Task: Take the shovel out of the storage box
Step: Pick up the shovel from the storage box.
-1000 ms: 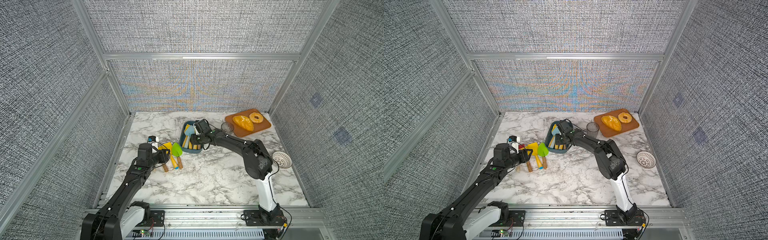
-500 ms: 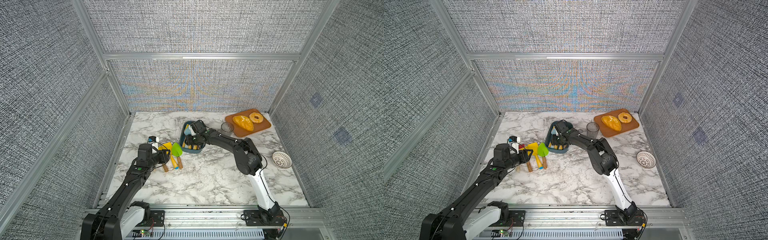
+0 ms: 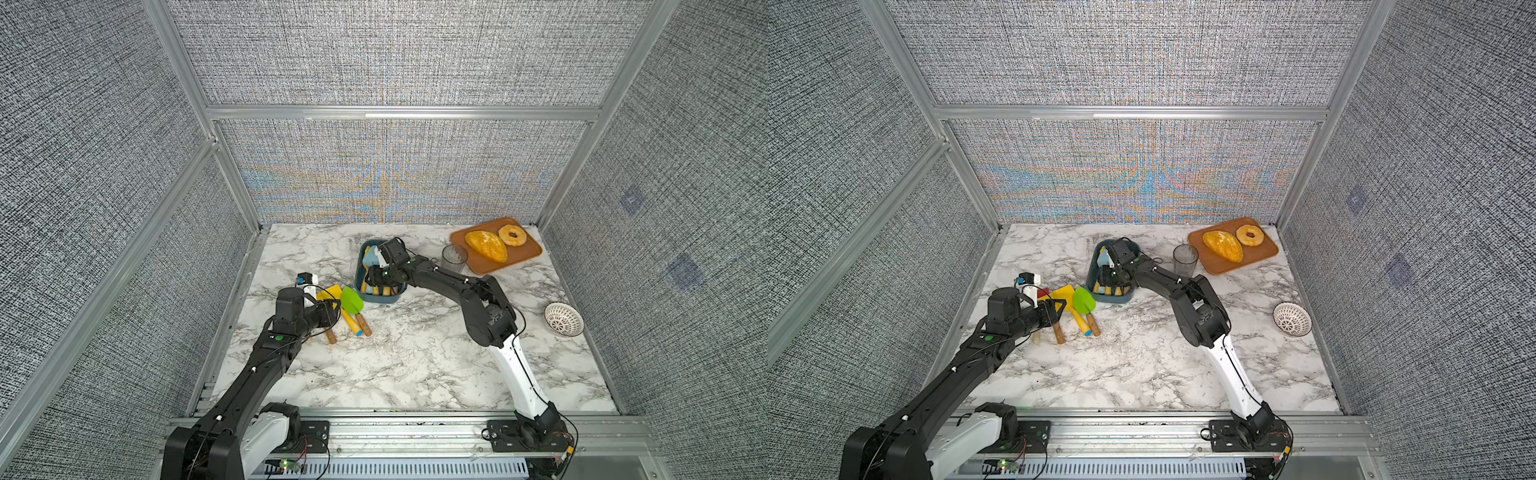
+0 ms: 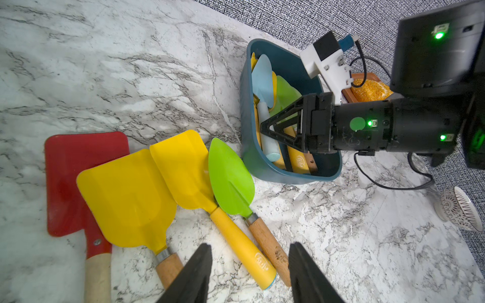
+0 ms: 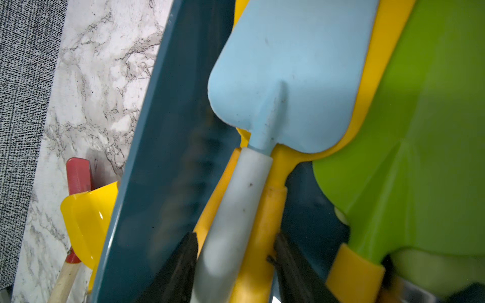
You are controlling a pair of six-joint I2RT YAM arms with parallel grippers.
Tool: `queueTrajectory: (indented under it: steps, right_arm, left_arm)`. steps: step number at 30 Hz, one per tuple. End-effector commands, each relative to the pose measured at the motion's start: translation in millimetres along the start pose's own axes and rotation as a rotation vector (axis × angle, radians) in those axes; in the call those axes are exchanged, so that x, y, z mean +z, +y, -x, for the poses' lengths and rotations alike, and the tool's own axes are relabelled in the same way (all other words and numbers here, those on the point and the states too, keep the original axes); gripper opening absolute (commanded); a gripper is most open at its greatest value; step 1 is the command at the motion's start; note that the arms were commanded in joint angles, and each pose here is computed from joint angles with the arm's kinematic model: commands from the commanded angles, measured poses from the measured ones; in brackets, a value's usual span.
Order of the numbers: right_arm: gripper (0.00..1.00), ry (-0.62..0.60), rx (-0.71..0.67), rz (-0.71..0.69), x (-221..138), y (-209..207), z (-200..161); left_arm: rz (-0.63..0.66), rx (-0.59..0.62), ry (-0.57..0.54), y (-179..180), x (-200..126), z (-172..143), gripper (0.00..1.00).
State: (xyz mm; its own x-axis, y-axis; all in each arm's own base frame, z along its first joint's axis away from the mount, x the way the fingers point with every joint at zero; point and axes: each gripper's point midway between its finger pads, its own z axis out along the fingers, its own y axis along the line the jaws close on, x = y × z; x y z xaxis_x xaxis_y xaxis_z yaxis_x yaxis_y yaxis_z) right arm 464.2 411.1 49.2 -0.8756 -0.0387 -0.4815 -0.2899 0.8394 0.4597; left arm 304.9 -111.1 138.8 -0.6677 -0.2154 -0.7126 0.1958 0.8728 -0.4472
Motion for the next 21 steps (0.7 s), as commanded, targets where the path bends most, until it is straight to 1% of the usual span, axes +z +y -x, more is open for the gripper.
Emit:
queueTrajectory:
  steps: [1, 2, 4, 6, 13, 19, 20, 21]
  right_arm:
    - [0.38, -0.006, 0.018, 0.018, -0.6, 3.4, -0.3]
    - [0.34, -0.013, 0.022, 0.020, -1.2, 3.7, 0.8]
    - [0.29, -0.019, 0.027, 0.019, -2.7, 4.2, 1.7]
    - [0.28, -0.029, 0.026, 0.017, -5.3, 5.0, 3.2]
    - [0.20, -0.059, 0.024, 0.010, -16.7, 4.9, 6.1]
    - [0.16, -0.103, 0.016, 0.012, -30.8, 6.3, 13.2]
    - [0.17, -0.100, 0.016, 0.011, -30.6, 6.1, 12.7]
    - [0.20, -0.091, 0.018, 0.011, -29.6, 6.2, 11.7]
  left_arm:
    - [-0.017, 0.007, -0.017, -3.6, 0.2, 4.5, 0.52]
    - [-0.018, 0.007, -0.016, -3.6, 0.2, 4.3, 0.52]
    - [-0.018, 0.007, -0.017, -3.6, 0.2, 4.5, 0.52]
    - [-0.016, 0.007, -0.018, -3.4, 0.2, 4.6, 0.52]
    - [-0.019, 0.006, -0.016, -3.9, 0.4, 4.6, 0.52]
    - [-0.023, 0.009, -0.019, -5.2, -0.4, 5.7, 0.52]
    - [-0.025, 0.008, -0.019, -5.4, -0.6, 5.7, 0.52]
    - [-0.025, 0.007, -0.020, -5.6, -0.7, 5.9, 0.52]
